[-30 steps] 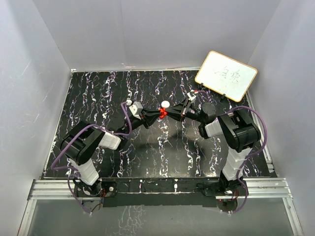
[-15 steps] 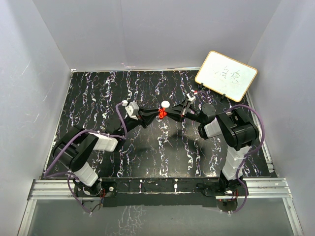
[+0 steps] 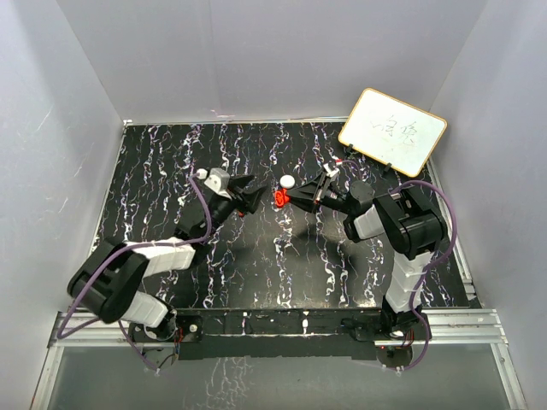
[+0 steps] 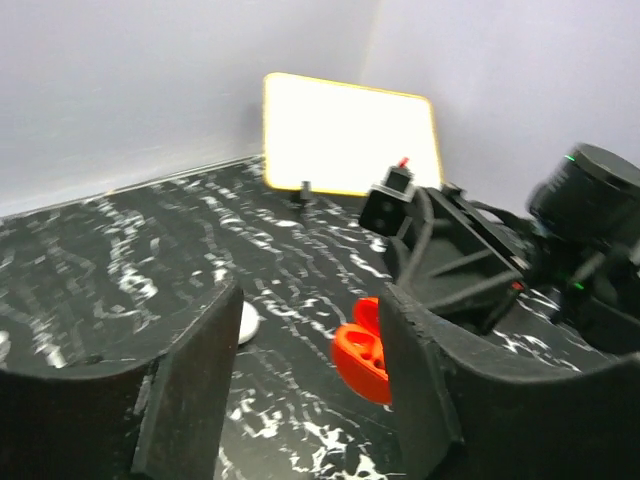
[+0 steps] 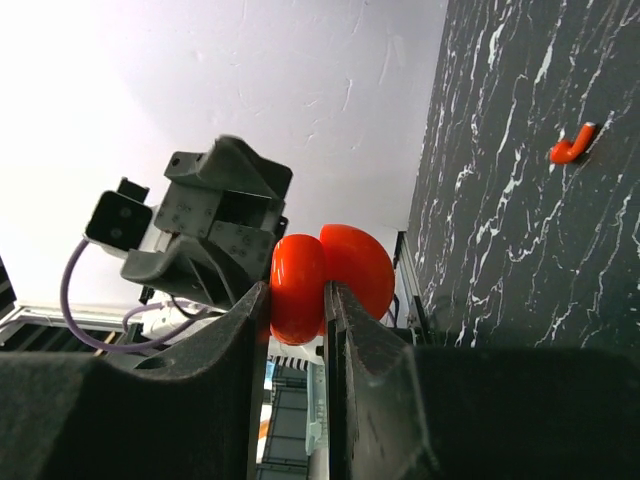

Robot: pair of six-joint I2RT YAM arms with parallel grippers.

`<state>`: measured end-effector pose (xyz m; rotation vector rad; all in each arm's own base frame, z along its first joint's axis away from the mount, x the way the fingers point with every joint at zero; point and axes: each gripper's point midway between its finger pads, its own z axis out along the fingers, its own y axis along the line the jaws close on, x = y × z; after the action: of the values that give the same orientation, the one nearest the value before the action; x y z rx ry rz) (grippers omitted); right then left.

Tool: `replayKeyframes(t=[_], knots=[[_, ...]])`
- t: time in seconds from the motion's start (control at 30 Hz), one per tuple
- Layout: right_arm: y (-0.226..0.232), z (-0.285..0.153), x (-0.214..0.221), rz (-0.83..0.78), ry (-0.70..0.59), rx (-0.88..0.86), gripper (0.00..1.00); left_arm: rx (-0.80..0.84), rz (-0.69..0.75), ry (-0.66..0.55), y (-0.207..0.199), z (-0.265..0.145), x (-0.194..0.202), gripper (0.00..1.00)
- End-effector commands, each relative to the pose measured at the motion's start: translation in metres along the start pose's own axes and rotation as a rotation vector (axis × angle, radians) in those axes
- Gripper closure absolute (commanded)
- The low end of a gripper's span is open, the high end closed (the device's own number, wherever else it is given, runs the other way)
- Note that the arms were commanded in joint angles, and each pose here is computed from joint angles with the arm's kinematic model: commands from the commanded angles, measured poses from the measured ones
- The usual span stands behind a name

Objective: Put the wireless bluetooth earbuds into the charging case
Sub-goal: Place the earbud in the charging case.

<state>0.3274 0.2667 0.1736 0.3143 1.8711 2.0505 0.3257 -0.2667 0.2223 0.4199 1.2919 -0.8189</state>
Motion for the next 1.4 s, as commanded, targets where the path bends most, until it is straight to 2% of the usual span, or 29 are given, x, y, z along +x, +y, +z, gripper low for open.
replayKeyframes(t=[0.0,0.1,0.33,0.6,0.73,0.97,1.13,1.37], knots=[[0.004,0.003,-0.001,-0.075,0.015,-0.033,1.0,-0.296,-0.031,0.102,0.045,-0.01,-0.008,0.39],[-0.005,0.003,-0.002,-0.084,0.011,-0.009,1.0,-0.378,-0.028,0.232,0.057,-0.018,0.005,0.32],[-0.019,0.004,-0.007,-0.163,0.0,0.098,1.0,-0.524,-0.035,0.457,0.076,-0.037,0.035,0.3],[-0.016,0.003,-0.012,-0.256,-0.007,0.173,1.0,-0.597,-0.099,0.546,0.082,-0.052,0.066,0.29],[-0.017,0.001,-0.01,-0.256,-0.004,0.176,1.0,-0.607,-0.132,0.596,0.083,-0.056,0.086,0.24],[-0.006,0.0,-0.007,-0.287,-0.006,0.168,1.0,-0.537,-0.255,0.65,0.077,-0.054,0.108,0.18],[-0.006,-0.001,-0.008,-0.289,-0.005,0.169,1.0,-0.525,-0.269,0.659,0.076,-0.054,0.113,0.12],[-0.004,0.0,-0.008,-0.29,-0.003,0.167,1.0,-0.499,-0.279,0.694,0.075,-0.052,0.126,0.11]])
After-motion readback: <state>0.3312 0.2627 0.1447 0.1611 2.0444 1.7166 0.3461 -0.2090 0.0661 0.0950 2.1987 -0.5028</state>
